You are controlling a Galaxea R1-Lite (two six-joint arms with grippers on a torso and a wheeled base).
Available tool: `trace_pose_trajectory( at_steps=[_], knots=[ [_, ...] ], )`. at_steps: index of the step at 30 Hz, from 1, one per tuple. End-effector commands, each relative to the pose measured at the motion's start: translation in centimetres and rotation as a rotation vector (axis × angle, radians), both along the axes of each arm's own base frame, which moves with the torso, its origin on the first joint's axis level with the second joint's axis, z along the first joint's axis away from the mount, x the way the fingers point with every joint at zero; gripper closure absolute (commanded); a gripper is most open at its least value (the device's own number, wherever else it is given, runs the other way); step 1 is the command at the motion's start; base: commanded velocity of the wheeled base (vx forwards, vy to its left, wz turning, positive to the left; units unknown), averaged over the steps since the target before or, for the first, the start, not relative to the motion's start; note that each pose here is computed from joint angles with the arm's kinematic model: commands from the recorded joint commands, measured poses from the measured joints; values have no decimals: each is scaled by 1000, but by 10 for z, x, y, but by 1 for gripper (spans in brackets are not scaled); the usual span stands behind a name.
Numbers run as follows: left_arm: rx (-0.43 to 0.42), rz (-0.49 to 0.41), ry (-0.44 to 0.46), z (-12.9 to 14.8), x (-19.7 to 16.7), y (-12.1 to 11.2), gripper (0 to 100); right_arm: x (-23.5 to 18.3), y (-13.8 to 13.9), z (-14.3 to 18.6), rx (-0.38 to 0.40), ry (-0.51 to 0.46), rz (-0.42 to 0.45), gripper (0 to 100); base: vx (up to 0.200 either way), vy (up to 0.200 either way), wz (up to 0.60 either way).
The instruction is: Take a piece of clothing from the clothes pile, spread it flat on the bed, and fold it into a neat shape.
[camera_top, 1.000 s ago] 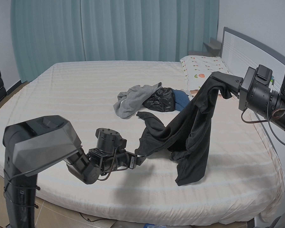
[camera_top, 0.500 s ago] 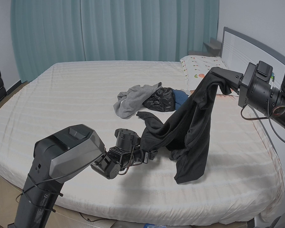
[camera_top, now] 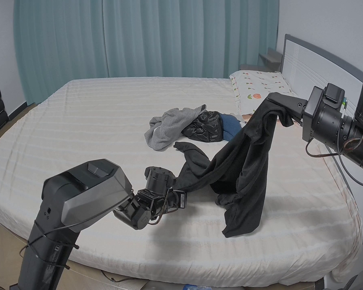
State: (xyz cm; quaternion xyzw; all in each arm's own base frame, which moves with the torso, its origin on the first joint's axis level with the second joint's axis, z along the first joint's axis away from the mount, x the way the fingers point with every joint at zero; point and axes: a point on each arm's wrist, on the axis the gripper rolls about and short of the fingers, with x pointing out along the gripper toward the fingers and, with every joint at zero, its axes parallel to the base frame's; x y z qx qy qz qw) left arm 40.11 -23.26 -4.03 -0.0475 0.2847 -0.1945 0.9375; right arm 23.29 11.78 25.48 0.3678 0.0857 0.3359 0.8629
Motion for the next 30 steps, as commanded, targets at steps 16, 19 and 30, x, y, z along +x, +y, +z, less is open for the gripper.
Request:
trace_pose_trajectory(
  at_steps=[16, 19, 30],
  knots=[
    [-363, 120, -180, 244, -104, 71, 100, 51, -8, 2, -23, -81, -215, 100, 0, 0, 0],
    [-432, 151, -260, 282, -109, 90, 100, 30, -15, 59, 55, -238, -211, 100, 0, 0, 0],
    [-435, 224, -65, 237, -135, 106, 100, 17, 7, -41, -90, 110, -98, 100, 0, 0, 0]
  ],
)
